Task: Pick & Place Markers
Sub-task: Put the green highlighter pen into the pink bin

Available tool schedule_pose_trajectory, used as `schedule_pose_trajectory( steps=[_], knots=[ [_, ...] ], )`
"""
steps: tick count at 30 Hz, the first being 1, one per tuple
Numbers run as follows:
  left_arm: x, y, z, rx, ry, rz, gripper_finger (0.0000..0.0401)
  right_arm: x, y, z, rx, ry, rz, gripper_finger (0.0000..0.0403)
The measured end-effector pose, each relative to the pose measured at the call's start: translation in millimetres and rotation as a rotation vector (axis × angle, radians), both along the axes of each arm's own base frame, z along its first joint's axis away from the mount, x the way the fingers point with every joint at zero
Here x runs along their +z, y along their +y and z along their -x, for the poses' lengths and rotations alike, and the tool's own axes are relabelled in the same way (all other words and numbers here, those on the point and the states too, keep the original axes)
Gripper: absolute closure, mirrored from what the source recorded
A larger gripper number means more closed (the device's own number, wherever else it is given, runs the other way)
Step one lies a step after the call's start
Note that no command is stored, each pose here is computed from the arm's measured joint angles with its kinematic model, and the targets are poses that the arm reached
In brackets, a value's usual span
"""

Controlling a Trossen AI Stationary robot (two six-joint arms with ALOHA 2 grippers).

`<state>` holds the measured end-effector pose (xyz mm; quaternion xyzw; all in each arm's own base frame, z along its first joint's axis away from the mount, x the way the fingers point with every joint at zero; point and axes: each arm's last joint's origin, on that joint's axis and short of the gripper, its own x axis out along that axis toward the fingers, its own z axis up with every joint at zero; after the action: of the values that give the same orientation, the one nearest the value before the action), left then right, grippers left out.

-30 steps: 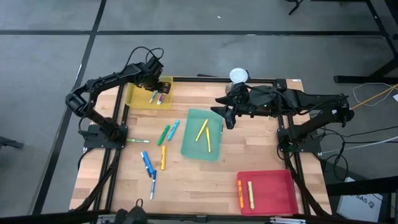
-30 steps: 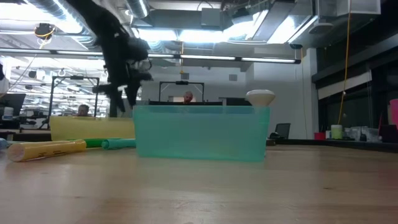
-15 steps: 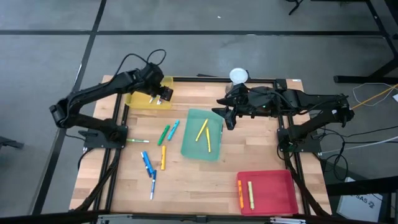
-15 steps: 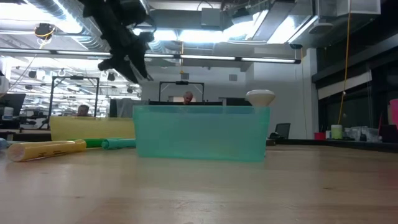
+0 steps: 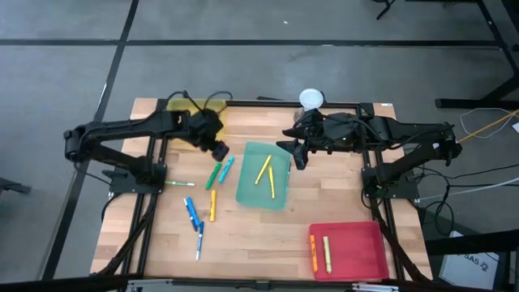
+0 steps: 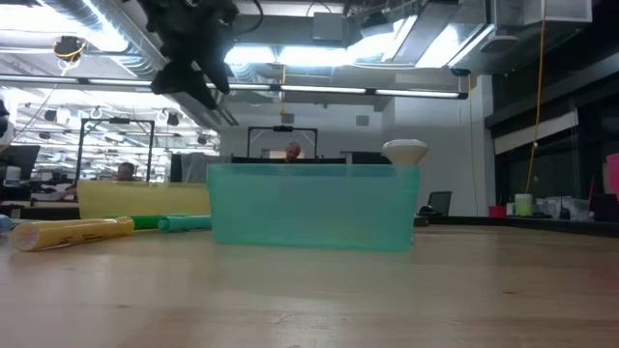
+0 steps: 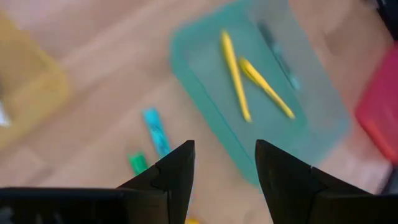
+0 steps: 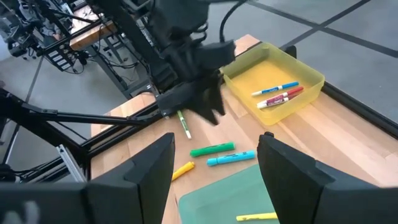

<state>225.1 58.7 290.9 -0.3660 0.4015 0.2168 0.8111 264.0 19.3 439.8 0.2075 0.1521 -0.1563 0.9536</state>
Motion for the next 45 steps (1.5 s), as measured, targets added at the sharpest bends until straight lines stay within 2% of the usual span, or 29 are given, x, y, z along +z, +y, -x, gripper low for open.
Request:
schedule_pose_trajectory(
  steps=[5,9,15,24,30,36,45],
  knots=[
    [-2,-24,-2,-0.026,0.032,0.068,0.0242,0,1,0,0.017,0.001,-0.007,0.0179],
    [-4,-34,0,0.03,0.077,0.078,0.0242,0,0,0,0.017,0.001,-0.006,0.0179],
    [-10,-33,5,0.166,0.167,0.048,0.0249,0,0,0,0.017,0.001,-0.006,0.0179],
    [-33,-32,-7,0.189,0.321,0.054,0.0266,0,0,0,0.015,0.0,-0.01,0.0179],
    [-54,-31,-21,0.146,0.417,0.039,0.0269,0,0,0,0.007,-0.006,-0.032,0.0179],
    [-67,-31,-28,0.104,0.47,0.029,0.0252,0,1,0,0.009,-0.006,-0.035,0.0179],
    [-83,-30,-36,0.067,0.539,0.043,0.0204,0,1,0,0.014,-0.007,-0.041,0.0179]
  ],
)
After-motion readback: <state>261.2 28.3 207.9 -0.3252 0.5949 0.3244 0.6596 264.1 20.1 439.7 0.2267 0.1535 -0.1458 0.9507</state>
